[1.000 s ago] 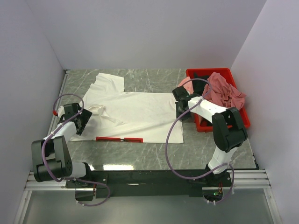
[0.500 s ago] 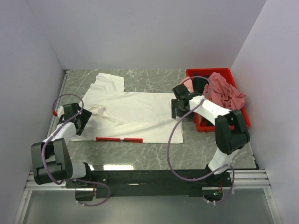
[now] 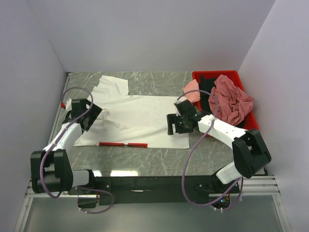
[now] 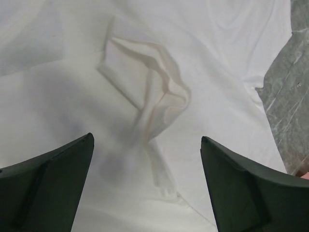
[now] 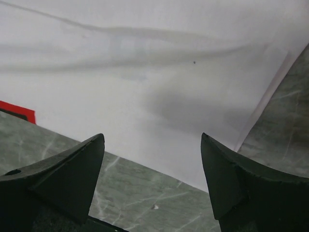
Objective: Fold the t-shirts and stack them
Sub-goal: Fold the tshirt
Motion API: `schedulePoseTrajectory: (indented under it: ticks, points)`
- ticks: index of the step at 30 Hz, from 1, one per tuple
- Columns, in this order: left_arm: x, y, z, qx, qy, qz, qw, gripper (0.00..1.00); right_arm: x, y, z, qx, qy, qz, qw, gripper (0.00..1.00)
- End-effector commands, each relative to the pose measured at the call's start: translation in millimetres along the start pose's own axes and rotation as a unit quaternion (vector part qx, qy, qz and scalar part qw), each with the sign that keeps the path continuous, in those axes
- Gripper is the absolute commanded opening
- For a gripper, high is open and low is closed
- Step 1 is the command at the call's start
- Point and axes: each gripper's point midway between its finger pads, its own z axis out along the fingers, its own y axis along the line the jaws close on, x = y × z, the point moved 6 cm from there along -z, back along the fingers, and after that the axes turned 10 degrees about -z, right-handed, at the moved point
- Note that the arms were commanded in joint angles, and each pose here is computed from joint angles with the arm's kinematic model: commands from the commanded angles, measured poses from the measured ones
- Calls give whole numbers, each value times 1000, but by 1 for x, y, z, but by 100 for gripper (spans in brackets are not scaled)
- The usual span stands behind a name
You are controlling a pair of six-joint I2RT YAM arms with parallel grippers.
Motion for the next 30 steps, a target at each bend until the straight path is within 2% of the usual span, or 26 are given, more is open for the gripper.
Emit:
schedulePoseTrajectory:
  ticks: [1, 5, 7, 13, 17, 18, 19, 22, 24, 27, 28, 30]
  points:
    - [-1, -22, 7, 5, -6, 15, 1000, 98, 4, 4, 8, -22, -6, 6, 1000, 87]
    - [11, -46, 15, 9, 10, 37, 999, 90, 15, 5, 17, -35, 13, 9, 999, 87]
    - [15, -52, 21, -13, 4, 46, 999, 85, 18, 4, 19, -32, 17, 7, 999, 87]
    - [18, -51, 38, -47, 3, 61, 997, 70, 20, 0, 22, -23, 22, -1, 999, 87]
    - [24, -46, 47, -72, 10, 67, 995, 66, 21, -2, 24, -14, 24, -2, 1000, 87]
    - [27, -44, 50, -78, 17, 69, 994, 63, 19, -2, 24, -12, 23, -1, 1000, 87]
    - [28, -46, 51, -76, 19, 70, 994, 53, 20, -3, 25, -10, 25, -1, 1000, 87]
    - [32, -50, 54, -69, 23, 73, 995, 40, 20, -2, 26, -12, 26, 0, 1000, 87]
    - [35, -53, 52, -66, 23, 76, 995, 35, 20, -3, 26, -10, 28, 0, 1000, 87]
    - [36, -56, 53, -66, 23, 80, 994, 21, 19, -3, 27, -6, 31, 1, 1000, 87]
    - [35, -58, 52, -63, 22, 82, 994, 13, 19, -3, 28, -6, 31, 1, 999, 87]
    - [36, -60, 52, -63, 21, 83, 994, 3, 19, -3, 29, -8, 33, 1, 999, 87]
